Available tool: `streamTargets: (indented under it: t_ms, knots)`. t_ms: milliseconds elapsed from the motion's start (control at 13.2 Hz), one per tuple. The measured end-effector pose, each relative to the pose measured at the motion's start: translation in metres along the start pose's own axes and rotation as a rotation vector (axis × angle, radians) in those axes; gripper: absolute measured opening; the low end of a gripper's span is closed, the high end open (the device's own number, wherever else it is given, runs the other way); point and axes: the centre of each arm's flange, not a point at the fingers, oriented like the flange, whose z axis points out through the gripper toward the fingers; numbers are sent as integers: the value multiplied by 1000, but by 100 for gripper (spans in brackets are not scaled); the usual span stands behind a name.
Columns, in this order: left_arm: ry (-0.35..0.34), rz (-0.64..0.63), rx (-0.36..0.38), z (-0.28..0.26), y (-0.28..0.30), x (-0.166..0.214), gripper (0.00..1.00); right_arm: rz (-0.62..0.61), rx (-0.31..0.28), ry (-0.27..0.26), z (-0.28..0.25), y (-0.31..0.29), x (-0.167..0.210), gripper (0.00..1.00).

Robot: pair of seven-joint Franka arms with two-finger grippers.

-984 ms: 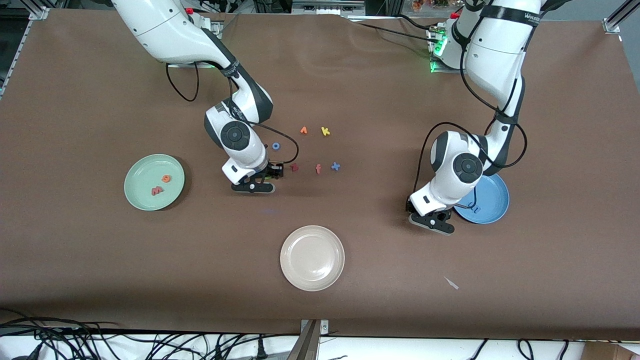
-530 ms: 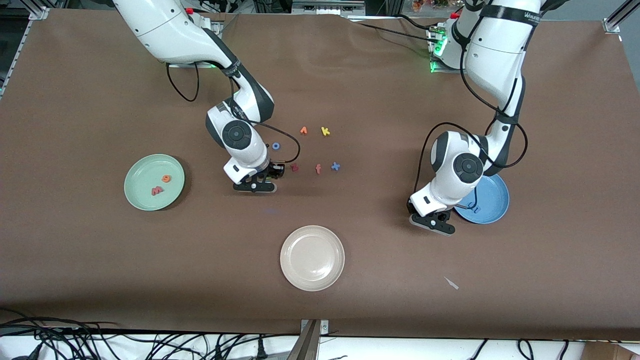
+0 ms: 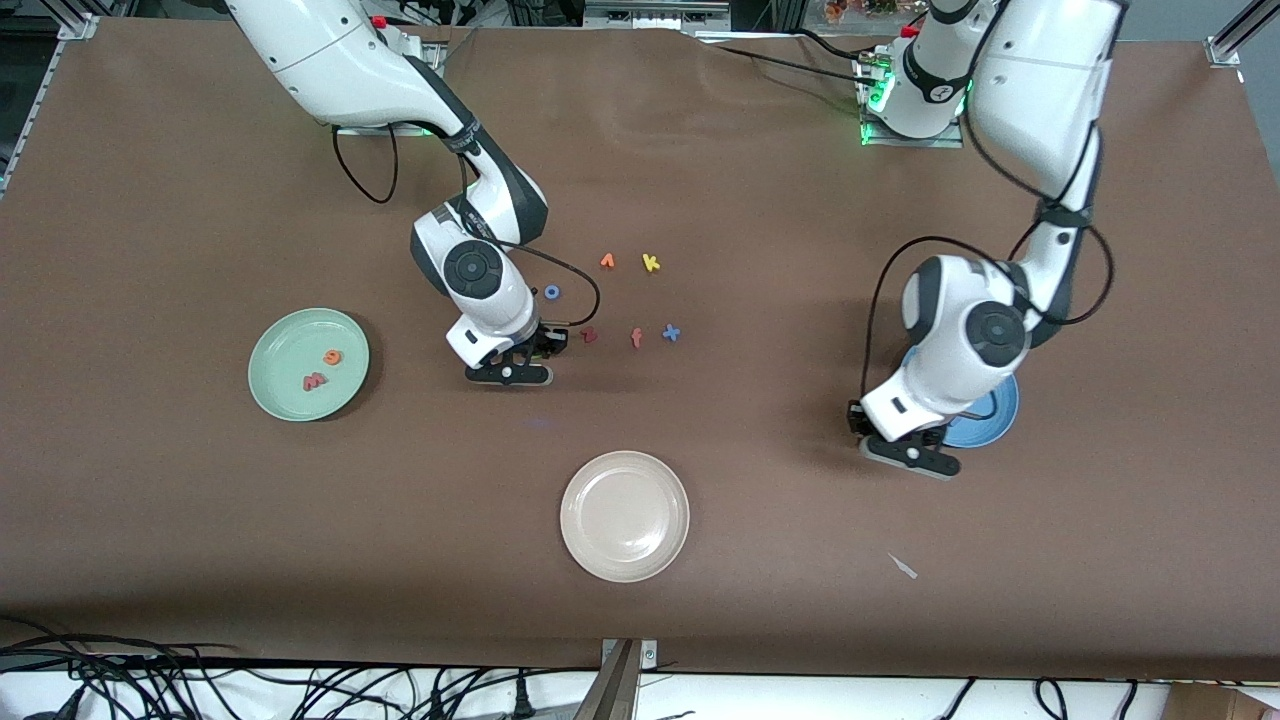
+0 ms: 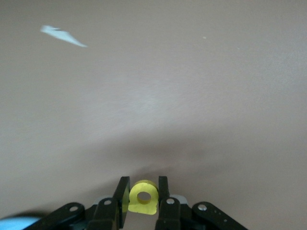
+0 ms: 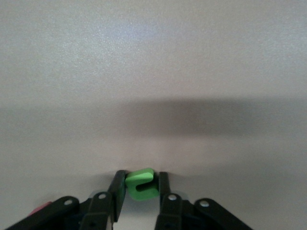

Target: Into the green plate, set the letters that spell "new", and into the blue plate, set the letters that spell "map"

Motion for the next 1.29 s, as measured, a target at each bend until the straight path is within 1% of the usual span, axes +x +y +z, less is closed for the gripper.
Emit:
streamTargets:
  t_ms: [151, 227, 378, 454, 605, 681, 832, 908, 984, 1059, 1135, 1286]
  knots:
    - [-25, 15, -13, -23, -35, -10, 28, 0, 0, 0, 0, 0, 0, 31]
    - [-39, 12, -17, -26, -51, -22, 28, -1, 1, 1, 0, 0, 0, 31]
    - [-82, -15, -27, -19, -73, -53, 28, -2, -1, 1, -3, -1, 4, 31]
    - [-103, -33, -32, -14, -81, -70, 28, -1, -12, -10, -7, 0, 8, 31]
    - [-117, -64, -36, -13, -93, -91, 43, 2, -45, -33, -23, 5, 23, 31]
    - [-111, -74, -38, -20, -96, -97, 53, -6, -66, -39, -33, 14, 32, 31]
    - [-67, -88, -42, -54, -99, -106, 75, -35, -119, -58, -49, 51, 52, 31]
    - [-29, -96, -42, -78, -103, -109, 86, -50, -147, -70, -55, 76, 62, 31]
    - [9, -106, -43, -105, -108, -110, 95, -67, -174, -89, -60, 102, 71, 31]
    - [29, -116, -48, -136, -117, -114, 100, -82, -198, -111, -65, 127, 78, 31]
    - [32, -98, -35, -168, -123, -121, 100, -96, -216, -126, -71, 152, 84, 31]
    - [18, -33, 37, -231, -127, -130, 100, -141, -247, -163, -77, 200, 95, 31]
